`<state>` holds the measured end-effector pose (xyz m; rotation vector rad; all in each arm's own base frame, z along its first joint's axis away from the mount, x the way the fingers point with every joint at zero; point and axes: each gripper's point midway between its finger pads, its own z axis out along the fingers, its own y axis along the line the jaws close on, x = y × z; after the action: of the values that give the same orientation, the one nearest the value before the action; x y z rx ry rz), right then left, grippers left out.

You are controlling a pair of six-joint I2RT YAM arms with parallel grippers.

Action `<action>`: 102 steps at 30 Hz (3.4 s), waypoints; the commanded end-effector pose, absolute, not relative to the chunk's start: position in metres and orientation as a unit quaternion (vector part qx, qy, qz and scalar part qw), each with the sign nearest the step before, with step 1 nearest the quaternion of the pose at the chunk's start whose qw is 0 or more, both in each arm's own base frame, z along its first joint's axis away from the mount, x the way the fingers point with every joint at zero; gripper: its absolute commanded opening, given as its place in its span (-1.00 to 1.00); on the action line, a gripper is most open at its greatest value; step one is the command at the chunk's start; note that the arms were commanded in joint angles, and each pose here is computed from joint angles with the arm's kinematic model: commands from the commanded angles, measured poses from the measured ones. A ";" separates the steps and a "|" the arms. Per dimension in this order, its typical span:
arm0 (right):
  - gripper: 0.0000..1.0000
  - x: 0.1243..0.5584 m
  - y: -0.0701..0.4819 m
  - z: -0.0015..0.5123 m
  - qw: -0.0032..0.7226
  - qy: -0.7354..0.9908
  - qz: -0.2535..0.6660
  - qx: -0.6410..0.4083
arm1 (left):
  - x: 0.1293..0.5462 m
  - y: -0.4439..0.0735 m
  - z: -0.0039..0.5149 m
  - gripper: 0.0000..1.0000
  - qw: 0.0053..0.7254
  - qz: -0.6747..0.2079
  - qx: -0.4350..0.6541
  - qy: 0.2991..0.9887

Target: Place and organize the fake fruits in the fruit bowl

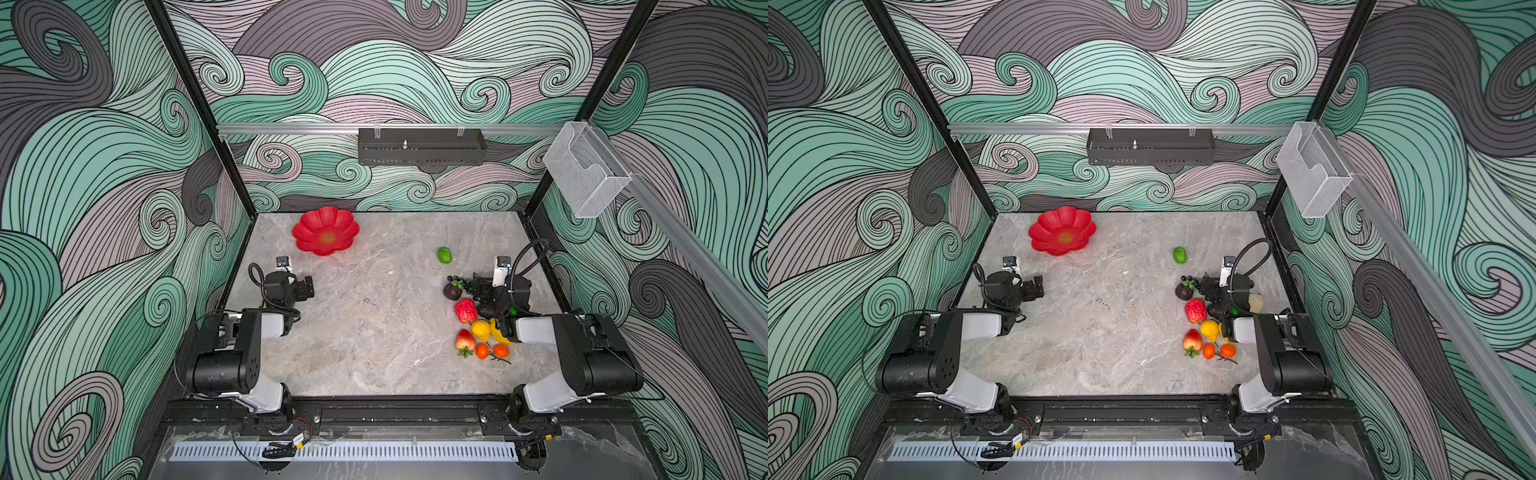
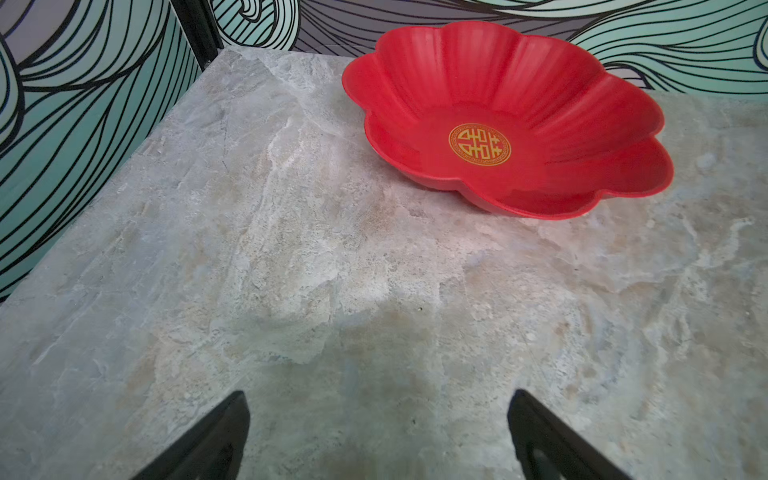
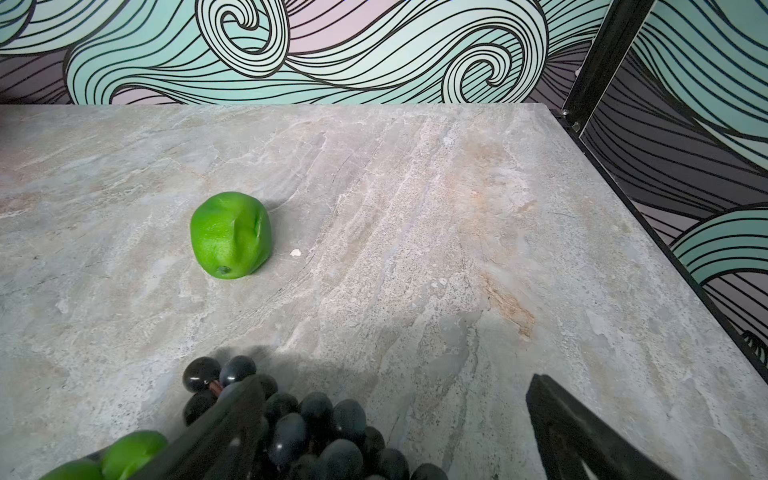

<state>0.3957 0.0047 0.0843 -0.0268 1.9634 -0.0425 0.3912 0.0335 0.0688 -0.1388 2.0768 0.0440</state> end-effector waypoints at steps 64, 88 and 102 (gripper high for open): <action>0.98 0.322 0.050 0.235 0.609 0.734 0.261 0.150 | 0.358 0.063 0.153 0.97 0.474 -0.051 -0.363 0.801; 0.98 0.346 0.127 0.162 0.525 0.817 0.230 0.061 | 0.540 0.018 0.063 0.38 0.284 -0.245 -0.390 0.841; 0.98 0.344 0.120 0.146 0.515 0.834 0.187 0.065 | 0.535 0.005 0.044 -0.48 0.239 -0.250 -0.390 0.853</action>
<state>0.3430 0.1237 0.1369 0.1646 2.0304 0.4982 0.5404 0.0155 0.0411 -1.0685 2.3049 -0.6614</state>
